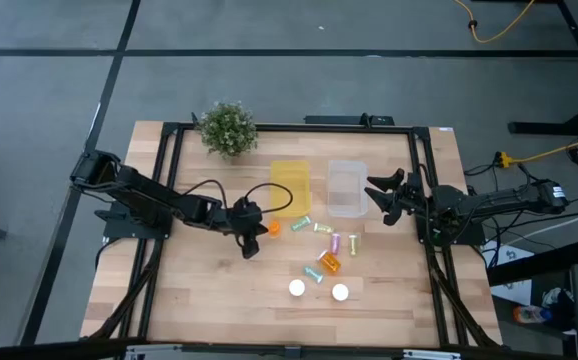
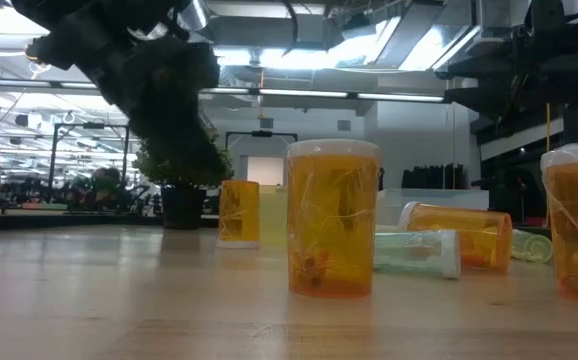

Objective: Pick and place medicine bottles into bin by pill shape (circle, oval)
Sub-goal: Put the large orange pill bottle into the transparent bin

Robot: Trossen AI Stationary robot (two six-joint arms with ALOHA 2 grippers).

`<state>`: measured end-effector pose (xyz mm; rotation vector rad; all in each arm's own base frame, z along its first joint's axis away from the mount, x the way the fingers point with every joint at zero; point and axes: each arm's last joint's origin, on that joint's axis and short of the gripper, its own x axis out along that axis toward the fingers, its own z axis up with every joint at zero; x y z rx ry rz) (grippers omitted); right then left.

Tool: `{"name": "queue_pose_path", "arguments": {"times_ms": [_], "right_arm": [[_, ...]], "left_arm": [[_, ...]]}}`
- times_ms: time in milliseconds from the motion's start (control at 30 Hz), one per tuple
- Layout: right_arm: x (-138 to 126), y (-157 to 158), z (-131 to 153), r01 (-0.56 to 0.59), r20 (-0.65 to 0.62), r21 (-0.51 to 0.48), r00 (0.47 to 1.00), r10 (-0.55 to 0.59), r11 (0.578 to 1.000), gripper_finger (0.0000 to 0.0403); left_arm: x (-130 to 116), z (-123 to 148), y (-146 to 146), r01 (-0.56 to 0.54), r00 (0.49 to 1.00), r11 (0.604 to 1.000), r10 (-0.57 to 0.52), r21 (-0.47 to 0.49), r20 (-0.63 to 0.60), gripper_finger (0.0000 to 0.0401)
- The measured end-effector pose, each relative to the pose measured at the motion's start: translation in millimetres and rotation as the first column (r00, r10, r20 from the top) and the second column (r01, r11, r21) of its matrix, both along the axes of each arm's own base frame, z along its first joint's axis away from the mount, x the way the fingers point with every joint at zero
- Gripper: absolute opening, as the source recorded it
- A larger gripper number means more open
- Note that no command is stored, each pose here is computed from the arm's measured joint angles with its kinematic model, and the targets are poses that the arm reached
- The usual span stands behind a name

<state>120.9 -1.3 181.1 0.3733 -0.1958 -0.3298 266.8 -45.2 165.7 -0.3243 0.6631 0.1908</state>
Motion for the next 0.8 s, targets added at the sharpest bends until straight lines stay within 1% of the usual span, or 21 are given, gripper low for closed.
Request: {"name": "queue_pose_path", "arguments": {"times_ms": [133,367,600,700,800], "right_arm": [[0.0,0.0,0.0,0.000,0.000,0.000,1.000,0.000,1.000,0.0213],[0.0,0.0,0.0,-0.001,0.000,0.000,1.000,0.001,1.000,0.0213],[0.0,0.0,0.0,0.000,0.000,0.000,1.000,0.000,1.000,0.0213],[0.0,0.0,0.0,0.000,0.000,0.000,1.000,0.000,1.000,0.0213],[0.0,0.0,0.0,0.000,0.000,0.000,1.000,0.000,1.000,0.0213]], "left_arm": [[4.1,5.3,-0.4,0.022,0.998,0.999,-0.023,0.027,0.065,0.0001],[-0.9,-1.8,6.1,-0.013,1.000,0.998,0.014,0.061,-0.027,0.0001],[-2.7,-3.9,7.7,-0.022,0.998,0.998,0.026,0.060,-0.056,0.0001],[-0.5,-1.5,7.4,-0.030,0.999,0.998,0.031,0.047,-0.021,0.0001],[1.6,0.9,7.1,-0.019,1.000,0.998,0.019,0.056,0.009,0.0001]]}}
